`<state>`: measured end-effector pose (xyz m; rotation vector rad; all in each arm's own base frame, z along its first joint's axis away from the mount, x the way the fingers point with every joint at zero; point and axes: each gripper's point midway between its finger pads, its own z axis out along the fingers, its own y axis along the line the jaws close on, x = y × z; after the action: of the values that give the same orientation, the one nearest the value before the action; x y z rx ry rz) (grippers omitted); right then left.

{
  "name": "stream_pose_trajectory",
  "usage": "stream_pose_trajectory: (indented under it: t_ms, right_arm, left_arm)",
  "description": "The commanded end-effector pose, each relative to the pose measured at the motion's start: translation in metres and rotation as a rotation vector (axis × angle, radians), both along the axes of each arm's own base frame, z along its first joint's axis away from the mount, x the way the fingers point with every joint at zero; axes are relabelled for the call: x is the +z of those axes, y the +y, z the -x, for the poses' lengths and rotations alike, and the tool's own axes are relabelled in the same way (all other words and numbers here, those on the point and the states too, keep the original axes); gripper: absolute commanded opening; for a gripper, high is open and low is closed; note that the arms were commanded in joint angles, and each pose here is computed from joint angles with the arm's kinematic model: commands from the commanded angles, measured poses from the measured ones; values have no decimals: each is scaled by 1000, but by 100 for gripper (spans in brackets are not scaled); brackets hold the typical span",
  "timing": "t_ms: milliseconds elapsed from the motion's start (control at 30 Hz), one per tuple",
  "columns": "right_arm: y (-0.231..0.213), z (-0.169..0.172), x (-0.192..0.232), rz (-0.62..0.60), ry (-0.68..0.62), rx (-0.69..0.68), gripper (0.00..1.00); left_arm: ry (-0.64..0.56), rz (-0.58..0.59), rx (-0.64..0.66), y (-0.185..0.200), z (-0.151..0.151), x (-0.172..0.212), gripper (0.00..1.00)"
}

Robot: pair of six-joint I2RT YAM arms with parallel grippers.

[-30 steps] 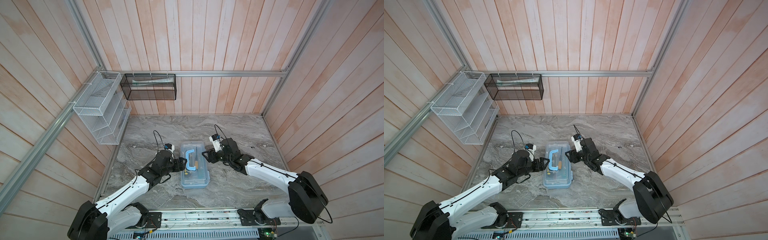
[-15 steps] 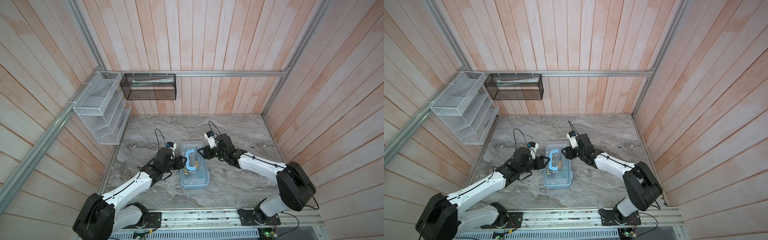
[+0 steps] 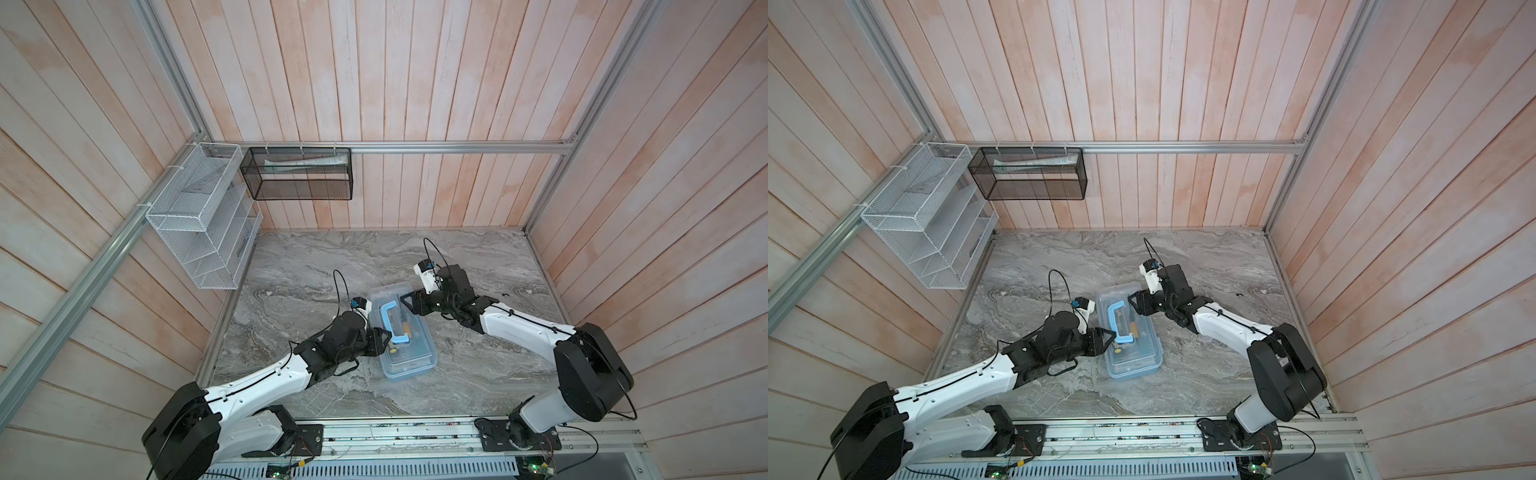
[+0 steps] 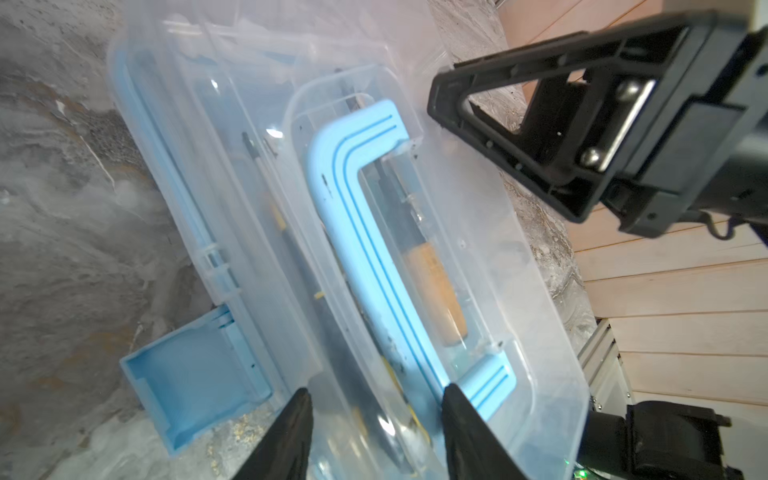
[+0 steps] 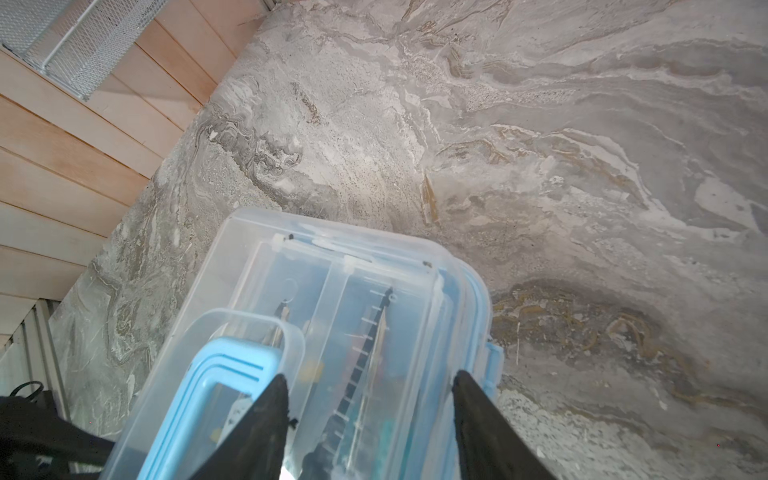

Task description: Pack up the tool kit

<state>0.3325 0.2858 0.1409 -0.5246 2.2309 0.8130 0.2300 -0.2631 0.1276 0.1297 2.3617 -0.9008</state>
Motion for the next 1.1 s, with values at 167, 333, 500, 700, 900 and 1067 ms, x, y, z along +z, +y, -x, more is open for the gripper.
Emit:
stream_pose_trajectory:
  t_ms: [167,333,500,700,900,1067]
  right_arm:
    - [-15,12,6,-3,2,7,59]
    - [-21,17,14,-35,-1,-5,59]
    - [-25,21,15,-39,5,-16,59]
    - [-27,23,8,-34,16,-12,59]
    - [-26,20,8,-38,32,4,59]
    - [-25,20,6,-42,42,16,59]
  left_arm:
    - [-20,-139,132,44,-14,32,85]
    - [77,-61,261,86,-18,23,92]
    - [146,8,326,101,-28,-19,92]
    - [121,48,350,100,-39,-38,81]
    - [181,-52,362,102,-48,-63,73]
    - [201,-69,365,98,-58,-76,55]
